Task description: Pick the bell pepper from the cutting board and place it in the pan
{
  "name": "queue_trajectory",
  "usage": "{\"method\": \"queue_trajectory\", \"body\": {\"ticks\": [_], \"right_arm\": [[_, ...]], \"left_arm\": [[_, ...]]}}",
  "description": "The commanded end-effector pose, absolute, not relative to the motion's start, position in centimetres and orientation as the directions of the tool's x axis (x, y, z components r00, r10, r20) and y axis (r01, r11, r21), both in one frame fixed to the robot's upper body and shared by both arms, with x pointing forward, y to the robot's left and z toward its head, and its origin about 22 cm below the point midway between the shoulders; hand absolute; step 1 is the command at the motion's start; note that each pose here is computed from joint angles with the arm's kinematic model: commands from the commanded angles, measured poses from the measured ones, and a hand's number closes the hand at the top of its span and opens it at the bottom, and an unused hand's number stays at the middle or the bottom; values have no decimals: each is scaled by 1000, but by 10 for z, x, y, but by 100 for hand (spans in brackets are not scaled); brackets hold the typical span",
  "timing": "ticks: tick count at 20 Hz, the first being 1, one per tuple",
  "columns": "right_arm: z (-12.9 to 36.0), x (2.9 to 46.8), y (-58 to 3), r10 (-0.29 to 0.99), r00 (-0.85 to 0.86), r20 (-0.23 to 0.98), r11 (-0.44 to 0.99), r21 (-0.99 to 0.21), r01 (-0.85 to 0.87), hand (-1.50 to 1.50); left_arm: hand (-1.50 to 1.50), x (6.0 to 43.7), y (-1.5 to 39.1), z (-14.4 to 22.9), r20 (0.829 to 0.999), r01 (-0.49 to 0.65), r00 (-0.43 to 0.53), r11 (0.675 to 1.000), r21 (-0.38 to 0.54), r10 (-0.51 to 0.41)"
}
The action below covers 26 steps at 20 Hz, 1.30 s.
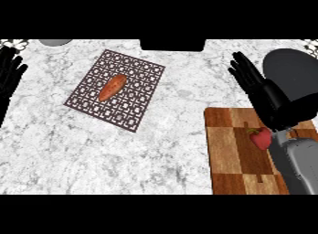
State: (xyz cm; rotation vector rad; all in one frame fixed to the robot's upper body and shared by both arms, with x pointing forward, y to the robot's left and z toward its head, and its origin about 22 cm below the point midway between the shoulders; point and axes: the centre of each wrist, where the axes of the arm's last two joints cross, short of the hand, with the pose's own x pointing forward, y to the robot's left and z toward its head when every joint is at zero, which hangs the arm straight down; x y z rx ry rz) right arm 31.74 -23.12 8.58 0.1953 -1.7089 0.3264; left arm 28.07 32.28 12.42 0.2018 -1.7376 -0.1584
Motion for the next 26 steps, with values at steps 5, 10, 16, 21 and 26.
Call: {"method": "queue_trajectory", "body": {"ticks": [5,10,16,21,26], "right_arm": [[89,322,-223,-19,-234,972,482,-196,-854,150],[113,322,-310,-111,-485,868,552,-352,-756,-150],[167,325,-386,-43,-692,721,637,-513,-575,-150],[209,315,-406,145,-747,648,476,-708,-522,-150],[238,311,-417,260,-798,544,333,-826,-454,-150]], "left_arm": [[0,281,309,102,971,-69,-139,980,187,-195],[0,278,295,75,985,-100,-66,984,150,-157],[0,284,285,72,990,-96,-66,988,121,-128],[0,285,283,61,985,-83,-65,985,154,-160],[0,292,260,55,987,-67,-70,988,140,-144]]}}
